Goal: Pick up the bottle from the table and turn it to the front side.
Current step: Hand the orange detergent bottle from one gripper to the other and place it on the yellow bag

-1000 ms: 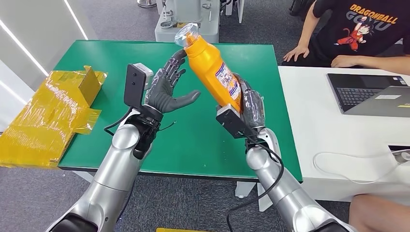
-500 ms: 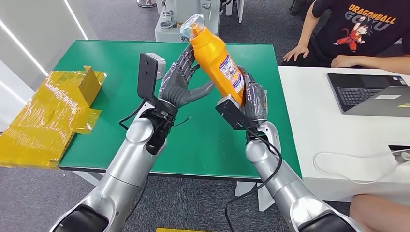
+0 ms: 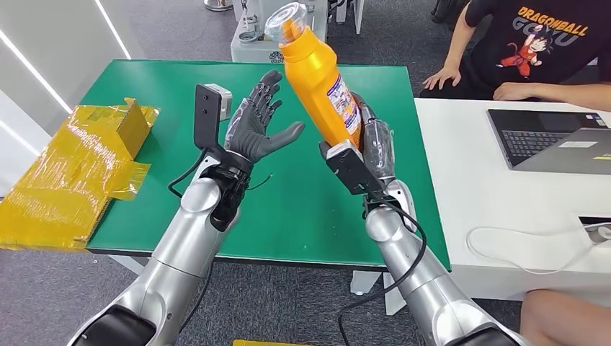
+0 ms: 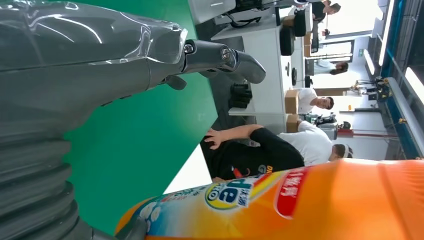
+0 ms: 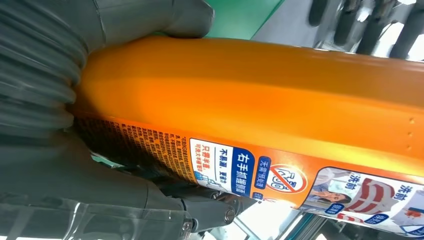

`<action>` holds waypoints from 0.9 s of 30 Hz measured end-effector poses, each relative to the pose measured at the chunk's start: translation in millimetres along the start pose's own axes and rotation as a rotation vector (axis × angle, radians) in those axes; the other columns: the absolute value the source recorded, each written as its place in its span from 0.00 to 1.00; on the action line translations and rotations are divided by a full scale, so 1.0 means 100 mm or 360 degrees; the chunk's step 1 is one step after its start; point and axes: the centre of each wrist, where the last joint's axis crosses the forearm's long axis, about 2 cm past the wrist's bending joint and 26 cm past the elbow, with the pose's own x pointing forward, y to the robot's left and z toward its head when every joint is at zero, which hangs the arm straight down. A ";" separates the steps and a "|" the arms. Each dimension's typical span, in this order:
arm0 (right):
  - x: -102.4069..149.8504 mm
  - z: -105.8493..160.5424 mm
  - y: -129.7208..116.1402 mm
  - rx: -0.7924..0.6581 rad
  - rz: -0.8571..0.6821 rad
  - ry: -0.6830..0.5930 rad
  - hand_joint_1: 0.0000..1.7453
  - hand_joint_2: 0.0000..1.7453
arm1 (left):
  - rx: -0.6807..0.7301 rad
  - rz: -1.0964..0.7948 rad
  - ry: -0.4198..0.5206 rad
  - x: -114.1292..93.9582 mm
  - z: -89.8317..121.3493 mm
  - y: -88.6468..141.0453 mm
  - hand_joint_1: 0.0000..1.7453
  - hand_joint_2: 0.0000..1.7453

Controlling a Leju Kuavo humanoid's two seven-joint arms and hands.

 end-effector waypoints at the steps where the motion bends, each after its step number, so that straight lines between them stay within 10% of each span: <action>1: 0.02 0.00 0.01 0.0006 -0.0022 -0.0013 1.00 1.00 | 0.0001 -0.0011 0.0007 -0.01 0.01 0.01 0.00 1.00; 27: 0.01 0.13 0.17 0.0100 -0.0110 -0.0001 1.00 1.00 | 0.0027 0.0005 -0.0024 0.02 0.14 0.13 0.00 1.00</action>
